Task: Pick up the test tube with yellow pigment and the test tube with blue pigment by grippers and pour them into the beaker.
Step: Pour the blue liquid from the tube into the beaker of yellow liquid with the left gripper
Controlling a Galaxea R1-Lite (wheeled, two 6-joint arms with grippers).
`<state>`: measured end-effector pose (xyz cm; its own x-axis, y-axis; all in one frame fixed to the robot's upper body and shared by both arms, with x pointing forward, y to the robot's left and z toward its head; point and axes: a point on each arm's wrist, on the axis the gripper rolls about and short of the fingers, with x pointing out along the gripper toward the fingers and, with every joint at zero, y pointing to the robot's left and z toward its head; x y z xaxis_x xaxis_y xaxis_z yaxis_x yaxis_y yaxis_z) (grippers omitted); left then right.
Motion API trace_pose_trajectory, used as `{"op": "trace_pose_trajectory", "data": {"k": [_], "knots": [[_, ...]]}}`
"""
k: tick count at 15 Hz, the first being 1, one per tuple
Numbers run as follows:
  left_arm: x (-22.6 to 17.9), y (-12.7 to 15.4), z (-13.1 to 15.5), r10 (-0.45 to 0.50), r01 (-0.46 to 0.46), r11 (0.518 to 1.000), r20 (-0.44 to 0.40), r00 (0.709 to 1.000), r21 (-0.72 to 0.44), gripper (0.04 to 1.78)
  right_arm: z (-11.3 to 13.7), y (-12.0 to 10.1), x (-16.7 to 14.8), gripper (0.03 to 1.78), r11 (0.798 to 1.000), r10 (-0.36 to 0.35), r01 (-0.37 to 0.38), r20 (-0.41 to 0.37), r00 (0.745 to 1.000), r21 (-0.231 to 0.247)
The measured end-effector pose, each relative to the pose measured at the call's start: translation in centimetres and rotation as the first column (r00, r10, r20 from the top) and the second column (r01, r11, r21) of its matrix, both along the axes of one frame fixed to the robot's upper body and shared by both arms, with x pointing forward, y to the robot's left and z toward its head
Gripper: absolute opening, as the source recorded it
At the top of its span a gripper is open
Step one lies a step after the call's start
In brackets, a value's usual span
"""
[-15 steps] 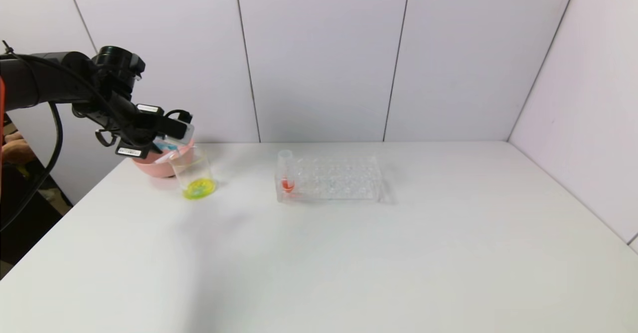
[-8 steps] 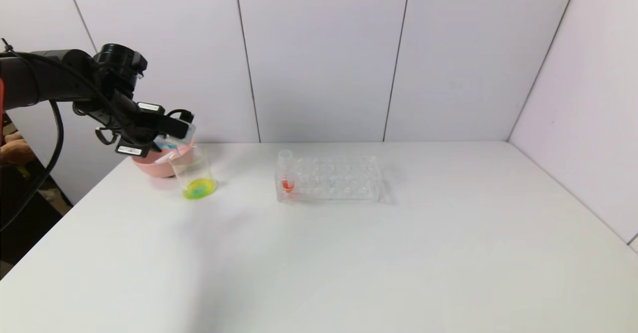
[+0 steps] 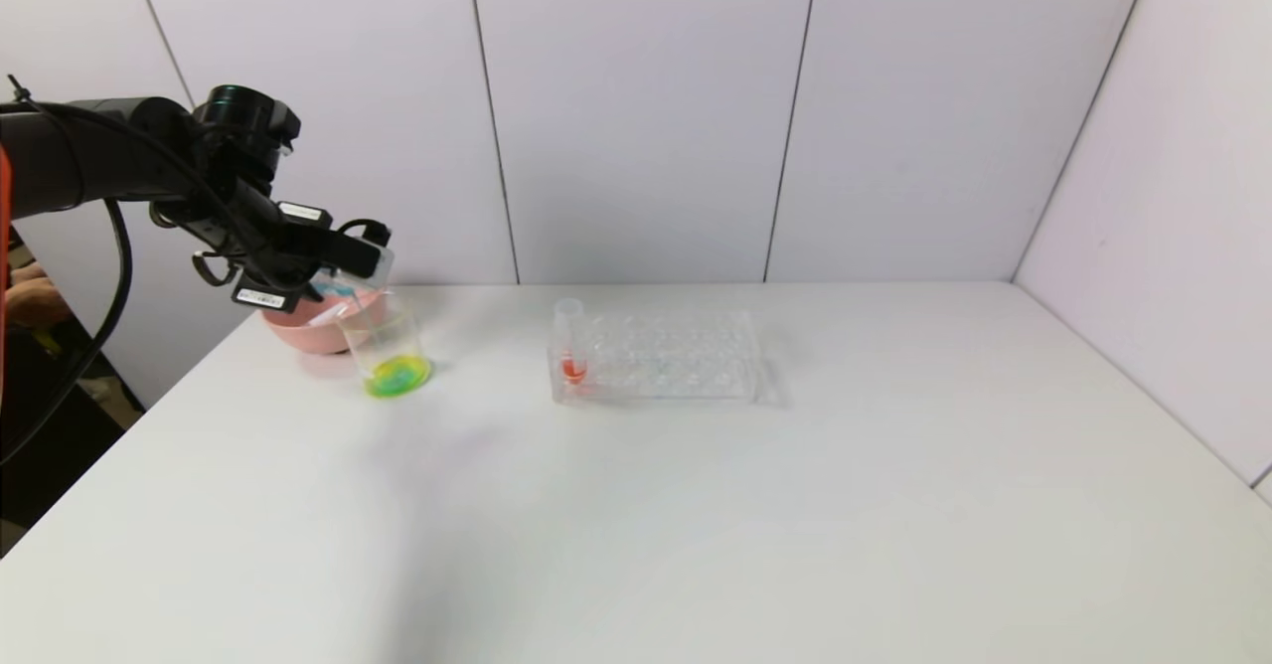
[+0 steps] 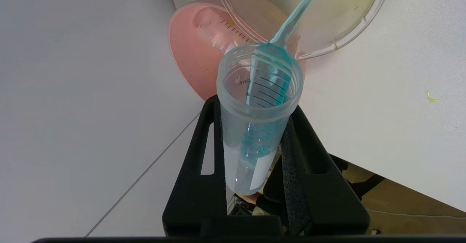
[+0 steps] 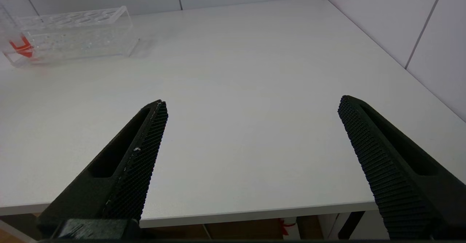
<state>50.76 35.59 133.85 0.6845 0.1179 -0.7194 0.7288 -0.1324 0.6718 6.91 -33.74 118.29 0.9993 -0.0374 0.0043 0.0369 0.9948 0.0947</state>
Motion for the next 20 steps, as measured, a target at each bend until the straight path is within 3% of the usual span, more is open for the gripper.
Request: {"op": "trace_pose_trajectory", "data": {"k": [20], "knots": [[-0.09, -0.88, 0.16, 0.012, -0.011, 0.995, -0.007, 1.000, 0.099, 0.45, 0.00, 0.00, 0.00, 1.71, 1.000, 0.000, 0.000, 0.000, 1.000, 0.000]]}}
